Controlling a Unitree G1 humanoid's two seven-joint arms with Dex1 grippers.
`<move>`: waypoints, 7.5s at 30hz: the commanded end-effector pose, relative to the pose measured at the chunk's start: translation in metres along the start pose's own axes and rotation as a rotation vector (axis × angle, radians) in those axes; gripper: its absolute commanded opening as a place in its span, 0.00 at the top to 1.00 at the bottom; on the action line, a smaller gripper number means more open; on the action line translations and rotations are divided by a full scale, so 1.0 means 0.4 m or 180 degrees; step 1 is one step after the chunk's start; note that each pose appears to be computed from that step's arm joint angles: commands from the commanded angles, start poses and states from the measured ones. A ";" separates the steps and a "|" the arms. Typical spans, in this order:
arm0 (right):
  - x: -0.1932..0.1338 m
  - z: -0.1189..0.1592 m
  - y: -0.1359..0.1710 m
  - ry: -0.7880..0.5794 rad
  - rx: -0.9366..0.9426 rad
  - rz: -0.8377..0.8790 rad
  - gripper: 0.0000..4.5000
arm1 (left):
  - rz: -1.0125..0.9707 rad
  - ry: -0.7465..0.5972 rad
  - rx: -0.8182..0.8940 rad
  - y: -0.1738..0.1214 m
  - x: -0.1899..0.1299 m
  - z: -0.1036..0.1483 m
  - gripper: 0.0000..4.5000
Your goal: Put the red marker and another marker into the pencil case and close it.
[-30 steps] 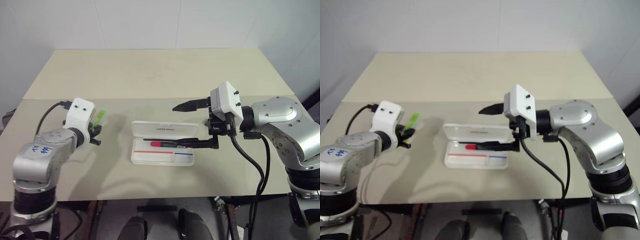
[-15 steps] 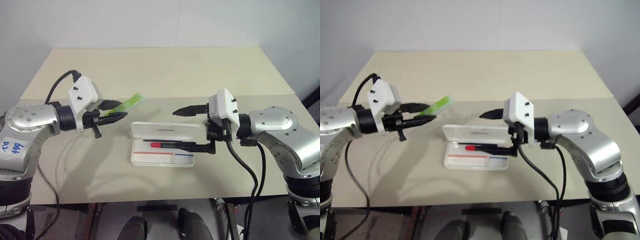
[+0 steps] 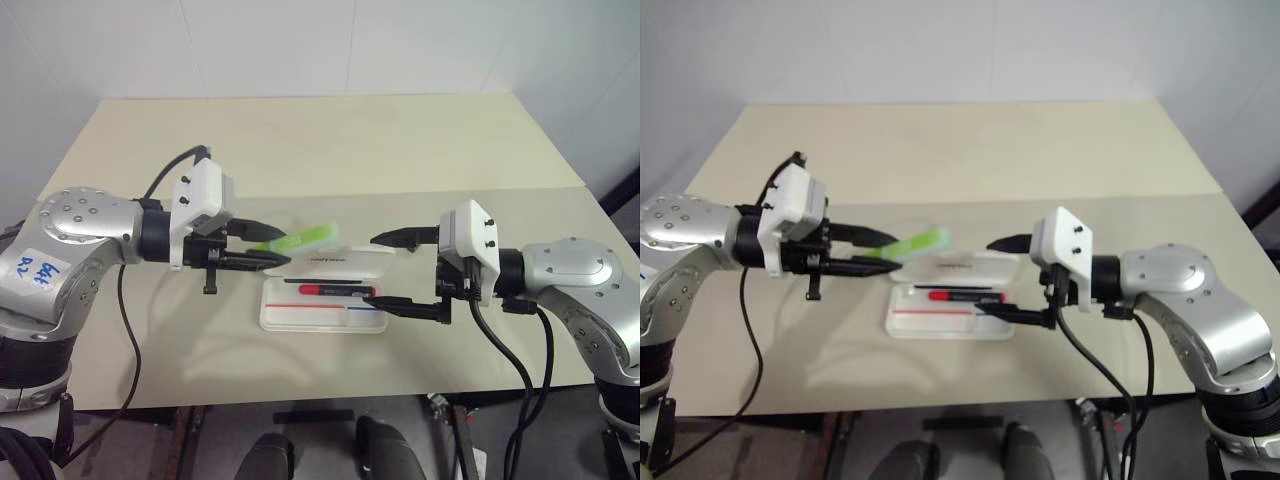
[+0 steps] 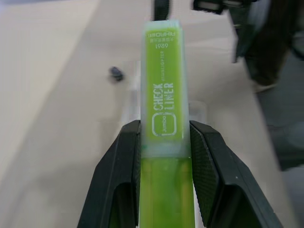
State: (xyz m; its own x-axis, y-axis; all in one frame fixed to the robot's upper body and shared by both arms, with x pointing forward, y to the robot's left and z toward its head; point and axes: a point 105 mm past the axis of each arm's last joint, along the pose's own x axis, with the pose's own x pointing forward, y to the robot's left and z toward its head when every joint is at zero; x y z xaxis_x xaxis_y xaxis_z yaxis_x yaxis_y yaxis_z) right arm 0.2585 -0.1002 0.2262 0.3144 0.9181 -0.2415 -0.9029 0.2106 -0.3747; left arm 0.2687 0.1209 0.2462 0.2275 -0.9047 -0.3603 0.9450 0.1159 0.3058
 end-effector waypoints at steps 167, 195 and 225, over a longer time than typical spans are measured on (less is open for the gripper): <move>-0.117 -0.259 -0.215 0.1406 -0.0492 -0.0779 0.00 | 0.1230 0.0198 0.0093 0.008 -0.222 -0.081 0.01; -0.027 -0.298 -0.349 0.2081 -0.1186 0.0107 0.00 | 0.0681 -0.0718 0.0540 0.108 -0.046 -0.024 0.01; 0.062 -0.333 -0.376 0.2555 -0.1201 -0.0094 0.00 | 0.0760 -0.0803 0.0573 0.097 -0.019 0.006 0.01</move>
State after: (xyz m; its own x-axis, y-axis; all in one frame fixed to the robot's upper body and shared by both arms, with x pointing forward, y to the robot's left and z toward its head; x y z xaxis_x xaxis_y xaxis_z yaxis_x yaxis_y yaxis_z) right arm 0.4413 -0.1492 0.1605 0.5719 0.3668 -0.7337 -0.7714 -0.0639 -0.6332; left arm 0.3056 0.1284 0.2529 0.3361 -0.9396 -0.0651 0.8346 0.2651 0.4829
